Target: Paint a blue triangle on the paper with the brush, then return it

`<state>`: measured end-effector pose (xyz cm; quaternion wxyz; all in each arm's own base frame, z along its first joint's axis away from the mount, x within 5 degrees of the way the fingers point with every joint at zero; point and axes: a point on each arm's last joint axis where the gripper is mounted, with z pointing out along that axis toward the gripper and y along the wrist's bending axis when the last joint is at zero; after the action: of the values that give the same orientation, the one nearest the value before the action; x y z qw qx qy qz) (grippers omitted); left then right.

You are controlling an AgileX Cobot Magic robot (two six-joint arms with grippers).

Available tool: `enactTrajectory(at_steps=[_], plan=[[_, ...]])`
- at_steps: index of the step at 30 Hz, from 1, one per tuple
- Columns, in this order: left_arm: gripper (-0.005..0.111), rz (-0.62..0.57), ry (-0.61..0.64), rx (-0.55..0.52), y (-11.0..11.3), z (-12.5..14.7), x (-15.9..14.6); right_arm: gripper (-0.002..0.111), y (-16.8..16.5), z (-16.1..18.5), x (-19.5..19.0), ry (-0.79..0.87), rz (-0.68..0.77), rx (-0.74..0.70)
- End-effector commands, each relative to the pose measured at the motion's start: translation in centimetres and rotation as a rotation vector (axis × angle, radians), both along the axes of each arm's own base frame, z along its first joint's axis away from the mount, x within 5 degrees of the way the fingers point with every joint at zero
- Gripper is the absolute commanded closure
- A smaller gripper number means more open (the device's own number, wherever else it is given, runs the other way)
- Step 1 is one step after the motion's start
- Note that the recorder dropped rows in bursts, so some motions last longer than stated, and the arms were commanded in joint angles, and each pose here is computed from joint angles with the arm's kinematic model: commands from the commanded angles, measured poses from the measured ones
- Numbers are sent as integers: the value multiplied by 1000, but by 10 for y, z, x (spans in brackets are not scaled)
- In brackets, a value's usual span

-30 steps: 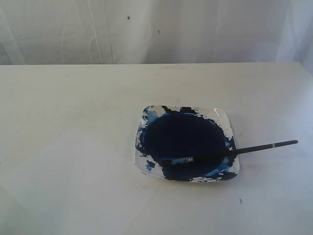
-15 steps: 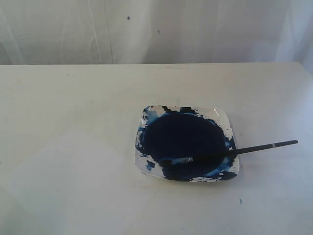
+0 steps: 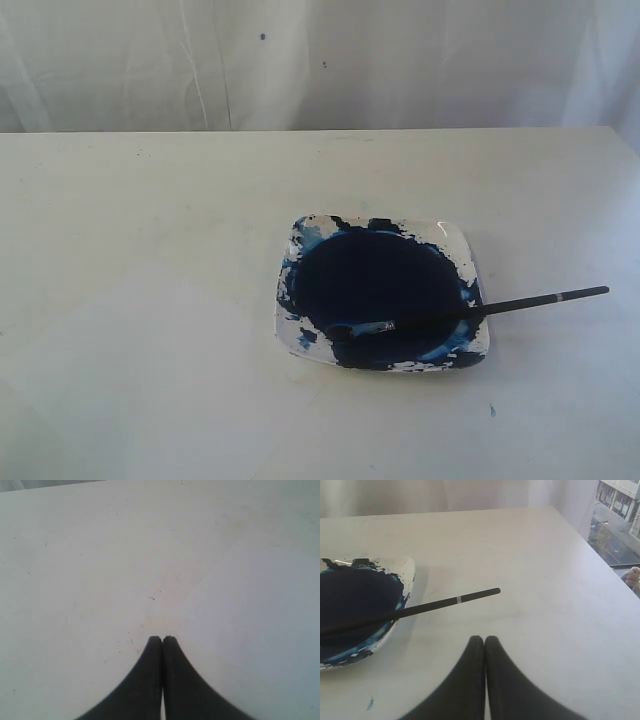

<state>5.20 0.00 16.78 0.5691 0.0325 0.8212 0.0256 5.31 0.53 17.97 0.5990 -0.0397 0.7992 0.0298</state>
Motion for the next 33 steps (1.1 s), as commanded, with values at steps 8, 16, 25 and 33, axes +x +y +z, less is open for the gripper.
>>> enactTrajectory(at_steps=[8,16,25,33], plan=[[107,-55,8,364,7,0,0,108,0,2,0,-21,-1,2],[107,-62,9,394,7,0,0,108,0,2,0,-21,-1,2],[107,-38,-67,270,4,5,2,108,0,2,0,-21,-1,2],[107,44,-411,-202,1,36,5,108,0,2,0,-21,-1,2]])
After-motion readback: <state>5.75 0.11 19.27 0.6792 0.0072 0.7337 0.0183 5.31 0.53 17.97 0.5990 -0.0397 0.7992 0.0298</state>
